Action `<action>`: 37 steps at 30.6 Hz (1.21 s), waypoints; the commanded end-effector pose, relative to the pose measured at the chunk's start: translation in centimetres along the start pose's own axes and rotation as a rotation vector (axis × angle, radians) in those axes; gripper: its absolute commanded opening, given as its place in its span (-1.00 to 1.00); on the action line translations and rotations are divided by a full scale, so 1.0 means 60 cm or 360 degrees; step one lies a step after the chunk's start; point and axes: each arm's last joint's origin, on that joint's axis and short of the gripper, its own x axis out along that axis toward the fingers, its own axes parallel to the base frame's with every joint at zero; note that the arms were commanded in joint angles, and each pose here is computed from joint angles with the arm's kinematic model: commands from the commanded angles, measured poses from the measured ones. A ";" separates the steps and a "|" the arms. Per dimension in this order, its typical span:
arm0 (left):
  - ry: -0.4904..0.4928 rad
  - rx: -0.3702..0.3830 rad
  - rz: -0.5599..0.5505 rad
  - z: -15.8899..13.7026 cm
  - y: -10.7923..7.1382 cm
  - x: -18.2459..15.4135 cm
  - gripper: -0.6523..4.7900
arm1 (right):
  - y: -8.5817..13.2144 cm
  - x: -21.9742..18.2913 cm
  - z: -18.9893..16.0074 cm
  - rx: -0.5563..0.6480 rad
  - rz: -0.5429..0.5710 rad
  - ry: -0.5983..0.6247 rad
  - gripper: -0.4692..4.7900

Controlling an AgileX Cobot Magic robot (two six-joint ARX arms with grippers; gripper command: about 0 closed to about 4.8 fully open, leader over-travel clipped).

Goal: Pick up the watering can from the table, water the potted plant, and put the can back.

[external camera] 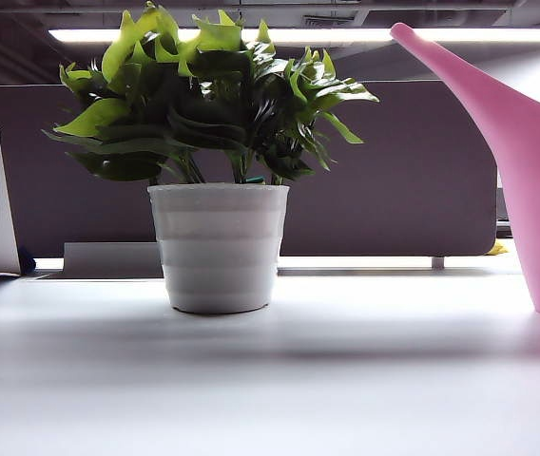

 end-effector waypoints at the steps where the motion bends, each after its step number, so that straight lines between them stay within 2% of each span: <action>1: -0.0035 0.0006 -0.0148 0.004 -0.015 -0.002 -0.78 | 0.000 0.000 0.001 -0.0006 0.0005 -0.0026 -0.84; 11: -0.0090 0.0034 -0.0683 0.008 -0.066 -0.020 -0.78 | 0.001 0.000 0.001 -0.0004 0.0017 -0.0023 -0.84; 15: -0.0099 0.0039 -0.0777 0.009 -0.074 -0.025 -0.78 | 0.003 0.000 -0.003 0.0081 0.0108 0.0023 -0.84; 17: -0.0100 0.0039 -0.0782 0.009 -0.075 -0.025 -0.78 | 0.002 0.000 -0.006 0.0146 0.0088 0.0052 -0.84; 19: -0.0100 0.0039 -0.0782 0.009 -0.075 -0.025 -0.78 | -0.001 0.000 -0.007 0.0224 -0.0002 0.0054 -0.84; 21: -0.0100 0.0039 -0.0783 0.009 -0.075 -0.025 -0.78 | -0.006 0.000 -0.005 0.0287 -0.0183 0.0016 -0.84; 25: -0.0103 0.0041 -0.0817 0.009 -0.078 -0.028 -0.78 | -0.016 -0.005 0.006 0.0260 -0.0542 -0.0081 -0.84; 26: -0.0104 0.0042 -0.0830 0.009 -0.079 -0.028 -0.78 | -0.017 -0.006 0.009 0.0227 -0.0595 -0.0092 -0.78; 29: -0.0108 0.0044 -0.0872 0.009 -0.082 -0.031 -0.78 | -0.018 -0.006 0.016 0.0123 -0.0639 -0.0148 -0.33; 32: -0.0111 0.0045 -0.0902 0.009 -0.085 -0.032 -0.78 | -0.018 -0.006 0.023 0.0010 -0.0665 -0.0188 0.03; 37: -0.0117 0.0048 -0.0956 0.009 -0.089 -0.036 -0.78 | -0.023 -0.001 0.031 -0.0030 -0.0713 -0.0238 0.38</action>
